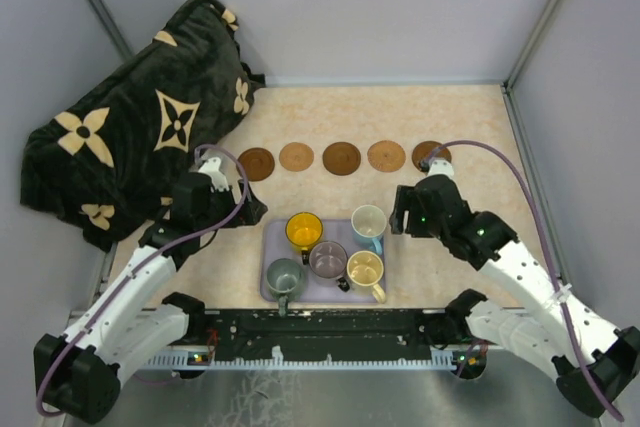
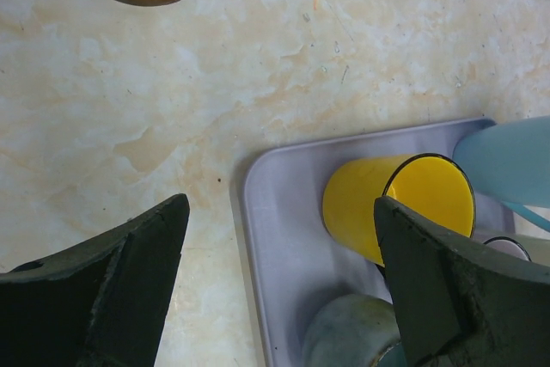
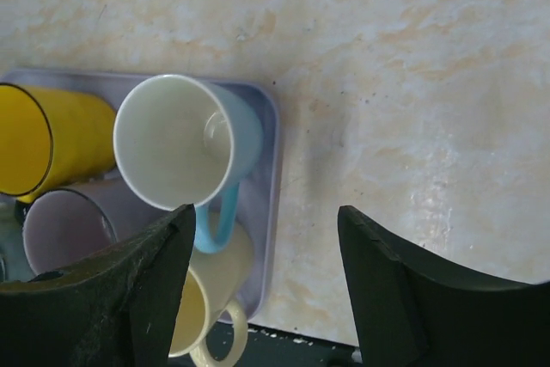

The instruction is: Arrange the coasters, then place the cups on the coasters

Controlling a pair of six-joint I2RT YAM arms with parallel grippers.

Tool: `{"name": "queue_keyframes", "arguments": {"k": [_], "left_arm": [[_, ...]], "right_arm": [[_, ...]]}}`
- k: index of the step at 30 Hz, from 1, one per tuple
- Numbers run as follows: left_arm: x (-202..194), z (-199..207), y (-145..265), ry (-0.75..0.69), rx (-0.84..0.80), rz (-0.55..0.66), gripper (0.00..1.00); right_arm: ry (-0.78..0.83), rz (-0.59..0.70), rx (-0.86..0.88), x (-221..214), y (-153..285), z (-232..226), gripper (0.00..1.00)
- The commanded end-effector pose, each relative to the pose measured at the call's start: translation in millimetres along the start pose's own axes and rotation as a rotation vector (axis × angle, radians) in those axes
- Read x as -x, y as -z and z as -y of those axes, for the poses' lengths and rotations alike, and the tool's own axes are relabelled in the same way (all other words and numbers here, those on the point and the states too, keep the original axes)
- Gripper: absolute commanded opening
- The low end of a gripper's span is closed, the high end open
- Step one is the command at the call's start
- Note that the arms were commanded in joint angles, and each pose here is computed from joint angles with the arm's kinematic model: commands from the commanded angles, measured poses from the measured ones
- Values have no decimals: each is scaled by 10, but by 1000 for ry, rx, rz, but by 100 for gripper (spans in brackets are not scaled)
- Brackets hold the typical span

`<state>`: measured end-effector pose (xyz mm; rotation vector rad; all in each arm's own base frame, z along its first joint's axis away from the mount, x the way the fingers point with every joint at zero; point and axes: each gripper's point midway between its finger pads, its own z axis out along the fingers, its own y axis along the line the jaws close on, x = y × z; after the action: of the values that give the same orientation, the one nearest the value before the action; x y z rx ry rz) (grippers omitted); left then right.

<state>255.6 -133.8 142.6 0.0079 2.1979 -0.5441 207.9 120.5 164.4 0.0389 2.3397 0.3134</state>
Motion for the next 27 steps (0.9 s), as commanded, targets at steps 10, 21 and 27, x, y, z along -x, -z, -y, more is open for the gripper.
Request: {"name": "queue_keyframes", "arguments": {"k": [10, 21, 27], "left_arm": [[-184, -57, -71, 13, 1, -20, 95], [-204, -64, -102, 11, 1, -26, 95], [-214, -56, -128, 13, -5, -34, 95]], "right_arm": [[69, -71, 90, -399, -25, -570, 67], [82, -88, 39, -519, -178, -585, 61], [80, -82, 9, -532, -247, -554, 56]]}}
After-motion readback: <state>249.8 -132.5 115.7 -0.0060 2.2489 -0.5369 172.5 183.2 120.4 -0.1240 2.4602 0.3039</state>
